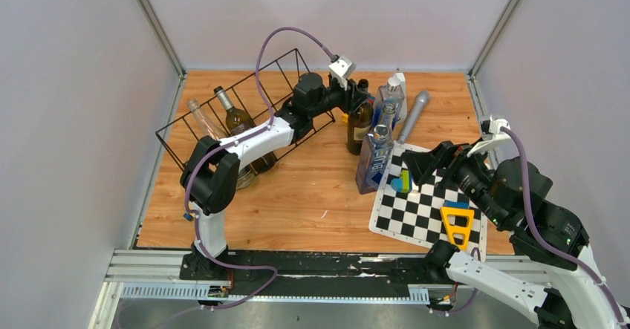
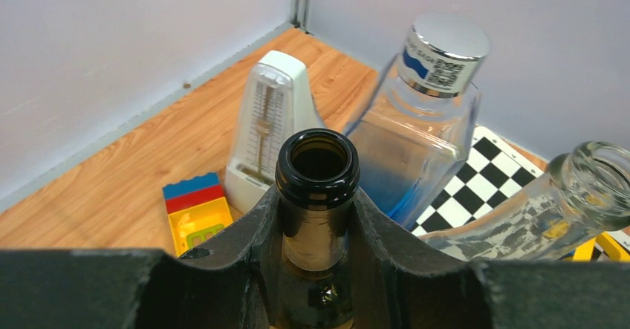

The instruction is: Take the wine bottle off the wine rack

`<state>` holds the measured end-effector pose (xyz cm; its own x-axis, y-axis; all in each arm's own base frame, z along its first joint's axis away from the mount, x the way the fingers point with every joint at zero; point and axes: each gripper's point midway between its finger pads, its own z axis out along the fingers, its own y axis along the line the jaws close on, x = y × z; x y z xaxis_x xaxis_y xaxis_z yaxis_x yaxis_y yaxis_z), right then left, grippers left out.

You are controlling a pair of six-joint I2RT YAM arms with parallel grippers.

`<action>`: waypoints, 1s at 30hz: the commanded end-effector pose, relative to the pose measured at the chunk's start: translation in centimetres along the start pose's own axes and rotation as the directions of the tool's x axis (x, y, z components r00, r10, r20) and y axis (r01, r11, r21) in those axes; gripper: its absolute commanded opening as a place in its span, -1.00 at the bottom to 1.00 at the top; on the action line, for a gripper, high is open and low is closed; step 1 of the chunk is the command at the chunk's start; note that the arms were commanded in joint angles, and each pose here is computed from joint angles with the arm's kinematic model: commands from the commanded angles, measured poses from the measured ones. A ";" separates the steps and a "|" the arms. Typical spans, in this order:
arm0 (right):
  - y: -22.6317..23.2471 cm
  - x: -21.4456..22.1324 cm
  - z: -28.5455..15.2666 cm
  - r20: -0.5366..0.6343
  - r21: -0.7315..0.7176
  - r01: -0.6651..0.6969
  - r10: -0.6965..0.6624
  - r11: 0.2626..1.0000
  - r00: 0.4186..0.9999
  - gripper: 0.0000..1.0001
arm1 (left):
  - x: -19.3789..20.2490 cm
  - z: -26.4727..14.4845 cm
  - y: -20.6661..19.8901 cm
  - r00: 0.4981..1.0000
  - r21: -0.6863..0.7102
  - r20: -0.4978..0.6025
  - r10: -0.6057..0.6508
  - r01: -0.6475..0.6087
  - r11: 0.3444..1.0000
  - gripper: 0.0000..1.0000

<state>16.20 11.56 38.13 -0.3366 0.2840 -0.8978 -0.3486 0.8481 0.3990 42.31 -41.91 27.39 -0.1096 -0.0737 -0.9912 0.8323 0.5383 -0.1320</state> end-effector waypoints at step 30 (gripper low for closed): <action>0.6 -0.8 -1.2 0.026 -0.047 -0.032 0.034 0.998 0.999 0.82 | -4.3 -0.4 -3.1 0.995 0.077 0.099 0.026 -0.034 0.996 0.71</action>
<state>15.52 11.28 38.28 -0.3379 0.2927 -0.8945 -0.3644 0.8356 0.4111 40.74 -43.34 27.99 -0.1068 -0.0902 -0.9902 0.8632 0.4859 -0.1374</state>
